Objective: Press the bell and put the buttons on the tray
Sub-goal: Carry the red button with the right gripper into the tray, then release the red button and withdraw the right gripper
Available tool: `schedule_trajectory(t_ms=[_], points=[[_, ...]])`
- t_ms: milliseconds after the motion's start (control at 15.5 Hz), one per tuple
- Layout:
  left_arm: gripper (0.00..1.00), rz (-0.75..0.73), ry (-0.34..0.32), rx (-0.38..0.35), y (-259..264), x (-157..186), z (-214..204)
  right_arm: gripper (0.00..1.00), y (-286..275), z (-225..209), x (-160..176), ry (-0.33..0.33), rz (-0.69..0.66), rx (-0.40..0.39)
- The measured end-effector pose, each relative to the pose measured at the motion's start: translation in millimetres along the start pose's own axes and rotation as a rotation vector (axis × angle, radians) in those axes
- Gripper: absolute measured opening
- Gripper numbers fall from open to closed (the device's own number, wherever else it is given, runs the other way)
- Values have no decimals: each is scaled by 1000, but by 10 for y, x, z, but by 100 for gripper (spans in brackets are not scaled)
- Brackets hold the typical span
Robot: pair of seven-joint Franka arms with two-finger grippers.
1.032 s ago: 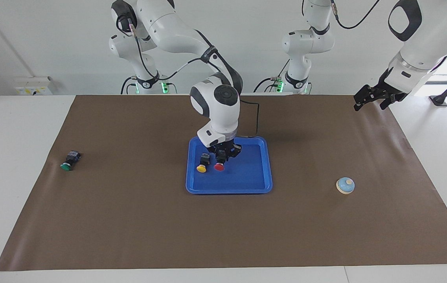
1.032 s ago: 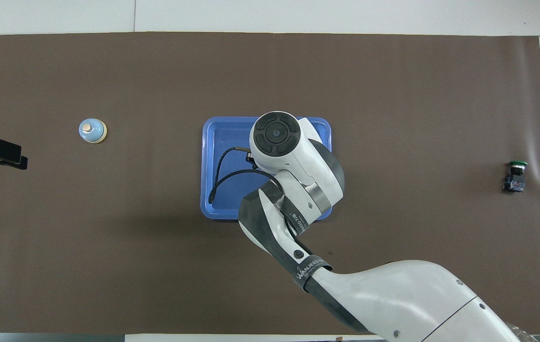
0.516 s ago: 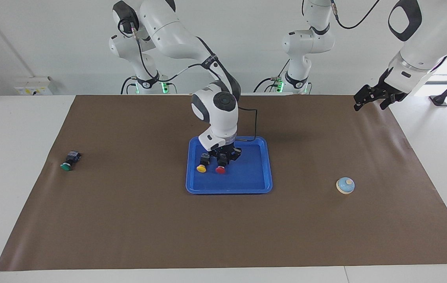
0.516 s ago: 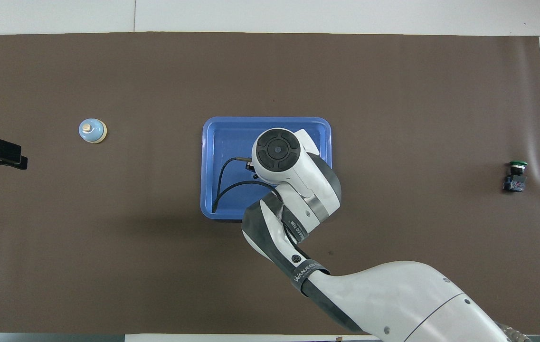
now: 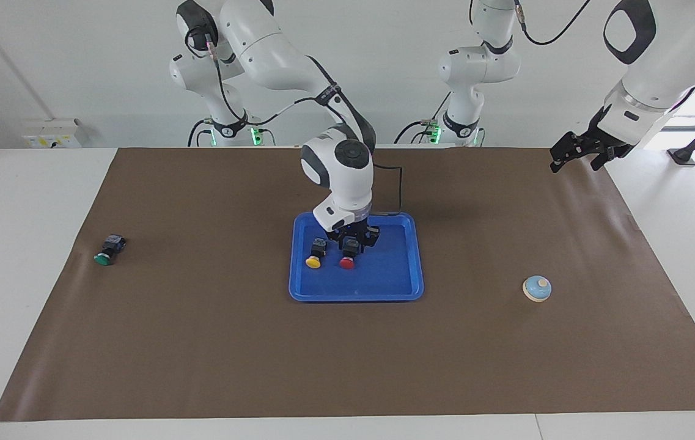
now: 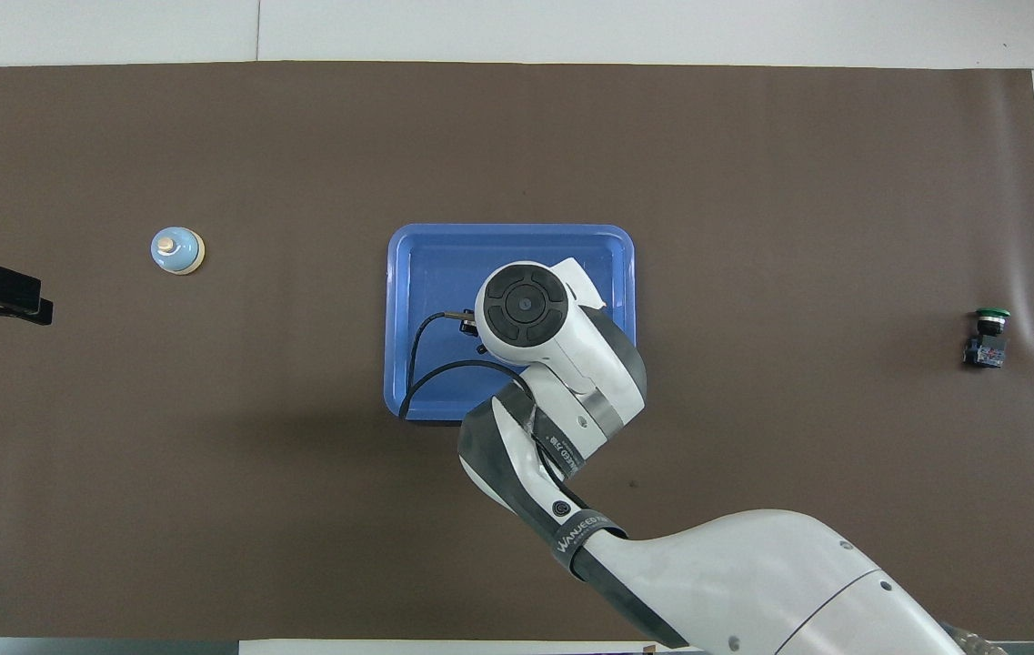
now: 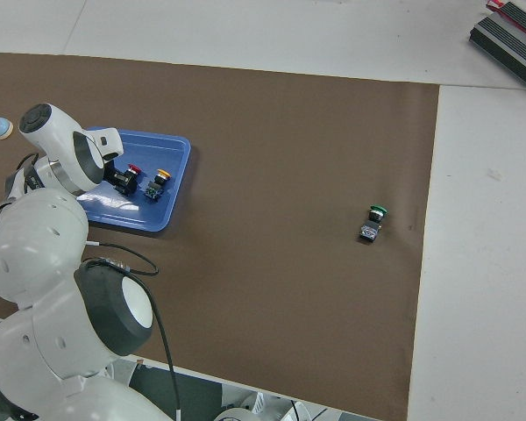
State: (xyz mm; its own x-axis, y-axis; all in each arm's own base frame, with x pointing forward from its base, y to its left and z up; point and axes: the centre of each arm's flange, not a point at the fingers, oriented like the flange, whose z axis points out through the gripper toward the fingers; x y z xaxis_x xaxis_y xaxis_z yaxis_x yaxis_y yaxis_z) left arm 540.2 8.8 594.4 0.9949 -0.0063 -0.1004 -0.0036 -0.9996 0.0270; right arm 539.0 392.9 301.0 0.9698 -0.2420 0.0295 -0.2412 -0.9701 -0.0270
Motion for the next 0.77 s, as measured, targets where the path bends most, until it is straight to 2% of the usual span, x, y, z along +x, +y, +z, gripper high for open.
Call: schedule_trajectory(t_ms=[129, 194, 452, 774], points=[[100, 0, 0, 0, 0, 0, 0, 95, 54, -58, 65, 2, 16, -4], [100, 0, 0, 0, 0, 0, 0, 100, 110, -117, 138, 2, 29, -12], [100, 0, 0, 0, 0, 0, 0, 100, 607, -595, 652, 5, 123, -34], [100, 0, 0, 0, 0, 0, 0, 100, 1567, -1205, 1116, -38, 88, -87]])
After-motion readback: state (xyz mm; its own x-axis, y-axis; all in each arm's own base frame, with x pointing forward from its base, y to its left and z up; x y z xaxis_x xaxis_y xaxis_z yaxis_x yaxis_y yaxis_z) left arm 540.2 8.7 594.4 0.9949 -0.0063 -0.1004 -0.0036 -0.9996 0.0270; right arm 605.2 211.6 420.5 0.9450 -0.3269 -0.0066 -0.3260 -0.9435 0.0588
